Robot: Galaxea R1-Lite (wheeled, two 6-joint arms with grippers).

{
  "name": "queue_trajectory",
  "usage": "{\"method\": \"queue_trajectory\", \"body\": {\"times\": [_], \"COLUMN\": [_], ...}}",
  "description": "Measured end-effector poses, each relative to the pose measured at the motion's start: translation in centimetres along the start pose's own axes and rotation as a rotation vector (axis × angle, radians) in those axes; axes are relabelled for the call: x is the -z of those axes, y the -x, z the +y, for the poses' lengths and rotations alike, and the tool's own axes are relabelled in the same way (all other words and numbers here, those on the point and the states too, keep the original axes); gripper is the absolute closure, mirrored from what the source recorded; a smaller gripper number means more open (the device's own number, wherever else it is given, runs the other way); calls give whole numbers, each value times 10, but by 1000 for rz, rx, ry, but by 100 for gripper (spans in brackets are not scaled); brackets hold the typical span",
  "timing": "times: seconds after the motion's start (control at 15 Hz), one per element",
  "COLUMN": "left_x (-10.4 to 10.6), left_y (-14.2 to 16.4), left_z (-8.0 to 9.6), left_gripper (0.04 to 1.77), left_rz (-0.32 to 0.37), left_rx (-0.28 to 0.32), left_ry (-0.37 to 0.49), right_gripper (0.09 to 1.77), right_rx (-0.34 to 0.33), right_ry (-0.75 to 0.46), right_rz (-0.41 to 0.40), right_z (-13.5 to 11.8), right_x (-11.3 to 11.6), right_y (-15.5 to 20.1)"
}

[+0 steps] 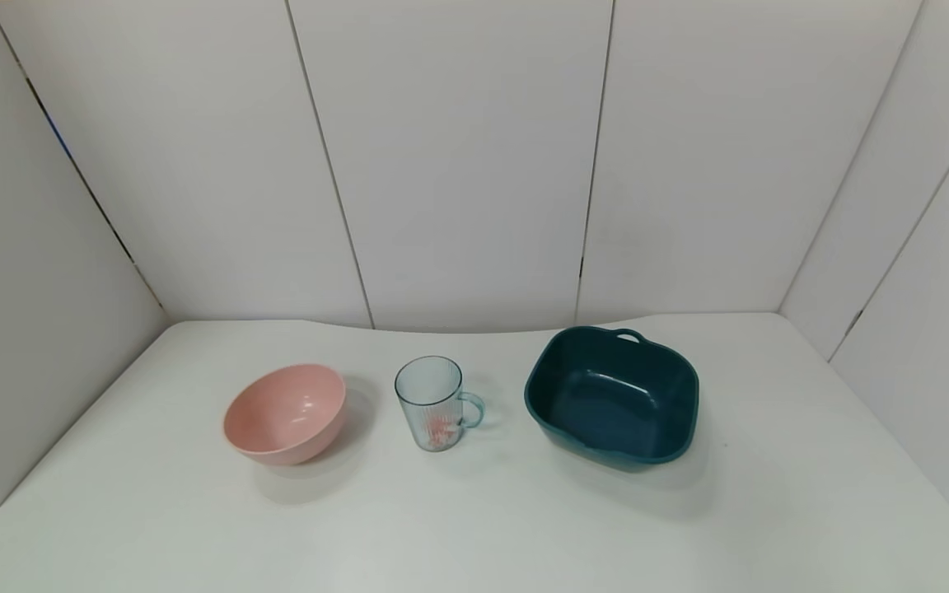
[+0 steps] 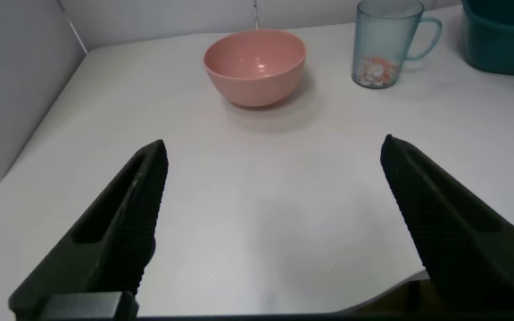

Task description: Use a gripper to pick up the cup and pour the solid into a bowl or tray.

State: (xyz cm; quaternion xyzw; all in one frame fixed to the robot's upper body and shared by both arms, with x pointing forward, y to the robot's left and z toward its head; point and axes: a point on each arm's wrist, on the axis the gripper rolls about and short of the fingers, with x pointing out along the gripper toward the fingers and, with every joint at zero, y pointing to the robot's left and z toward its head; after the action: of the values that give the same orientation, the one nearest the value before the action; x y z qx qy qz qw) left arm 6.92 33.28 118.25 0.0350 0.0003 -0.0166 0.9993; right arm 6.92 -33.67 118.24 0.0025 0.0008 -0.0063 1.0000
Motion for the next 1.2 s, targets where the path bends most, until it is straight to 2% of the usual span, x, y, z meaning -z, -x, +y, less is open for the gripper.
{"method": "queue_trajectory", "body": {"times": [0.33,0.53,0.73,0.93,1.2], "left_x": [-2,-13,-32,-54,-91], "left_y": [1,4,6,2,-13], "left_z": [0,1,2,4,7], "left_gripper": [9,9,9,9,9], "left_rz": [-3,-35,-62,-53,-13], "left_rx": [-1,3,5,14,76], "left_ry": [9,9,8,6,-2], "right_gripper": [15,15,15,15,15], "right_rx": [0,0,0,0,0], "right_ry": [0,0,1,0,1], "right_rz": [0,0,0,0,0], "right_z": [0,0,0,0,0], "right_x": [0,0,0,0,0], "right_y": [0,0,0,0,0]}}
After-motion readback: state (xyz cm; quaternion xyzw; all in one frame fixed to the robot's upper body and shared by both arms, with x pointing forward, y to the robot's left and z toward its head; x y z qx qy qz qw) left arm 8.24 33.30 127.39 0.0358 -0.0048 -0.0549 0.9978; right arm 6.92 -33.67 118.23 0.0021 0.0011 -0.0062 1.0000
